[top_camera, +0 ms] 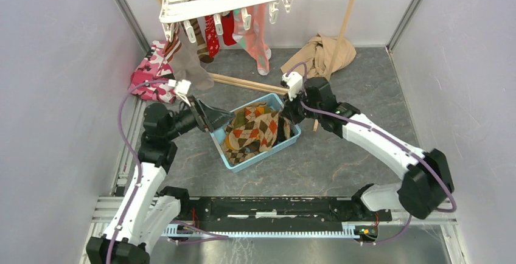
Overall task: Clip the socks to the hanger
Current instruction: Pick up the sock from the bin.
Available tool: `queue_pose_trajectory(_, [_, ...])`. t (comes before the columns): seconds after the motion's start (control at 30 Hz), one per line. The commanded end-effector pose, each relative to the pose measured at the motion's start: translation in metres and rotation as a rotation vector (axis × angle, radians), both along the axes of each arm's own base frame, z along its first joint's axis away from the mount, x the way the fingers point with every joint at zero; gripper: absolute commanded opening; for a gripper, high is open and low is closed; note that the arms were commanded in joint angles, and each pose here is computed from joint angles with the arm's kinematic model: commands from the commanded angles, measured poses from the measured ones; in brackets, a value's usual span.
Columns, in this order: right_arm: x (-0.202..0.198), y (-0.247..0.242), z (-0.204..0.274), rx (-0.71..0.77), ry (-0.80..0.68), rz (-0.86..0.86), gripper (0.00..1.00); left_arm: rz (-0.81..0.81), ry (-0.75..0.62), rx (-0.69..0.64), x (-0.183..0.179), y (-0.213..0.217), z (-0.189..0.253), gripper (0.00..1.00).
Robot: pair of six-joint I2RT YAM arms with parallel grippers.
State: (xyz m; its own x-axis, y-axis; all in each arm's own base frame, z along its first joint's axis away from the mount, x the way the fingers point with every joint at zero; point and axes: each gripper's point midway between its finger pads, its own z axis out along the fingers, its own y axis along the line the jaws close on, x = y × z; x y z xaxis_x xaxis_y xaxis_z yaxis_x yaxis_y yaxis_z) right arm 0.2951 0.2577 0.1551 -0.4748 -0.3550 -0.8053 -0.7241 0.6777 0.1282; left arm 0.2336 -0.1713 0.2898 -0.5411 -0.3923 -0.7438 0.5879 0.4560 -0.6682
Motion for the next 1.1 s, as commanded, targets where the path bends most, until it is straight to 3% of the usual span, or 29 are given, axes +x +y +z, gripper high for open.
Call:
queue_pose_trajectory(0.0, [0.004,0.012,0.13,0.206,-0.279,0.057,0.0,-0.081,0.024,0.014,-0.014,-0.028,-0.018,0.83])
queue_pose_trajectory(0.3, [-0.016,0.016,0.224,0.374,-0.47,0.136,0.0,-0.119,-0.081,-0.088,-0.012,-0.066,-0.007,0.85])
queue_pose_trajectory(0.53, [-0.02,0.022,0.242,0.423,-0.476,0.168,0.0,-0.131,-0.303,-0.1,-0.018,-0.066,0.005,0.87])
queue_pose_trajectory(0.67, [-0.024,0.025,0.239,0.422,-0.479,0.207,0.0,-0.116,-0.337,-0.103,-0.019,-0.063,0.017,0.88])
queue_pose_trajectory(0.83, [-0.034,0.029,0.23,0.391,-0.52,0.303,0.02,-0.123,-0.222,-0.226,-0.02,-0.065,0.031,0.91])
queue_pose_trajectory(1.0, [-0.044,0.029,0.226,0.342,-0.601,0.402,0.03,-0.177,0.091,-0.416,-0.017,-0.074,0.035,0.9])
queue_pose_trajectory(1.07, [-0.044,0.028,0.225,0.318,-0.625,0.418,0.03,-0.196,0.141,-0.537,-0.023,-0.069,0.046,0.9])
